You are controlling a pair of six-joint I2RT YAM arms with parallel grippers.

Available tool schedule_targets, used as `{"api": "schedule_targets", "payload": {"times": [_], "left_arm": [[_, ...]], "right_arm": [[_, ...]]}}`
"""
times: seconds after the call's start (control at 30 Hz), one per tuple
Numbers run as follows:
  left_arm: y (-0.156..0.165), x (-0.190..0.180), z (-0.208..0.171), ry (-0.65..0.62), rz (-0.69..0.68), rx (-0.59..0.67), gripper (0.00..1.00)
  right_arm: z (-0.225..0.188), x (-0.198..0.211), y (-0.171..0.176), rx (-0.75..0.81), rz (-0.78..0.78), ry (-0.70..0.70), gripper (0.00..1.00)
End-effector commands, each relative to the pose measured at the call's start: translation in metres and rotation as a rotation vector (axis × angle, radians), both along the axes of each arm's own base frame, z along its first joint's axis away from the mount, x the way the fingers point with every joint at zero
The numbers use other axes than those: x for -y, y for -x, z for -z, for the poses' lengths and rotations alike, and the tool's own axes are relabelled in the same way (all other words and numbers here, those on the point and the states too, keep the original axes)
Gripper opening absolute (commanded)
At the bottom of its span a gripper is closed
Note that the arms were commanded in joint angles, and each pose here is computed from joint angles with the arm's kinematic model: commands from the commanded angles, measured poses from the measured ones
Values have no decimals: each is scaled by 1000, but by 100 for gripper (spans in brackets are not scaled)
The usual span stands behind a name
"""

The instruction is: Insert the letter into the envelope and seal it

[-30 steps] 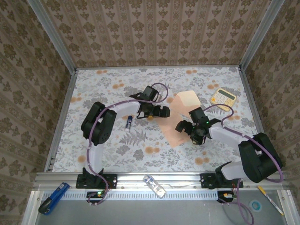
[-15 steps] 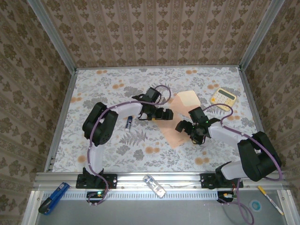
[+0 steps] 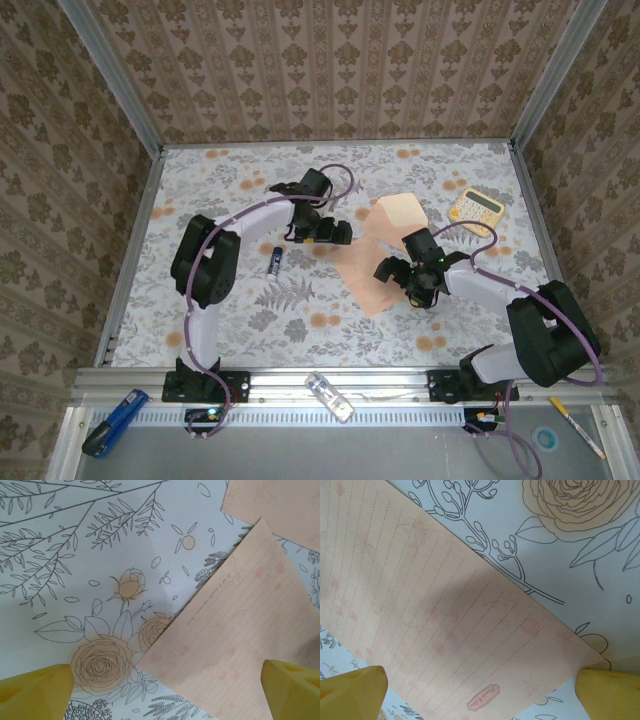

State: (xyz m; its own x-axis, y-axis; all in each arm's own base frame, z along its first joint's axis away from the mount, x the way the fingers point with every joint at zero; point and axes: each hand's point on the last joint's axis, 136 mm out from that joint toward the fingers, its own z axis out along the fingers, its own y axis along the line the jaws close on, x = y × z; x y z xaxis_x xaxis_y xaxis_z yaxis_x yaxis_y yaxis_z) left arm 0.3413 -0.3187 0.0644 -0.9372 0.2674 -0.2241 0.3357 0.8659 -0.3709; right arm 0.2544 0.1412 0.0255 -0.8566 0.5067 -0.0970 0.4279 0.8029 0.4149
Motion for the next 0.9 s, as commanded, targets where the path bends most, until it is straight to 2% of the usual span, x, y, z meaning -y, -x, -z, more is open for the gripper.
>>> {"api": "schedule_targets", "payload": {"times": [0.0,0.33,0.57,0.87], "left_arm": [[13,0,13,-42,32,-67,96],[29,18,24,-35,48,-130,96],[27,27,23,0,45,-144,96],[32,29,28,-15,57,-166,96]], "right_arm": [[4,-16,-27,103,-39,-51,100],[6,-17,-28,101,-41,-52,100],[7,-16,-26,100,-42,-52,100],[7,-17,-27,99,-46,-53,100]]}}
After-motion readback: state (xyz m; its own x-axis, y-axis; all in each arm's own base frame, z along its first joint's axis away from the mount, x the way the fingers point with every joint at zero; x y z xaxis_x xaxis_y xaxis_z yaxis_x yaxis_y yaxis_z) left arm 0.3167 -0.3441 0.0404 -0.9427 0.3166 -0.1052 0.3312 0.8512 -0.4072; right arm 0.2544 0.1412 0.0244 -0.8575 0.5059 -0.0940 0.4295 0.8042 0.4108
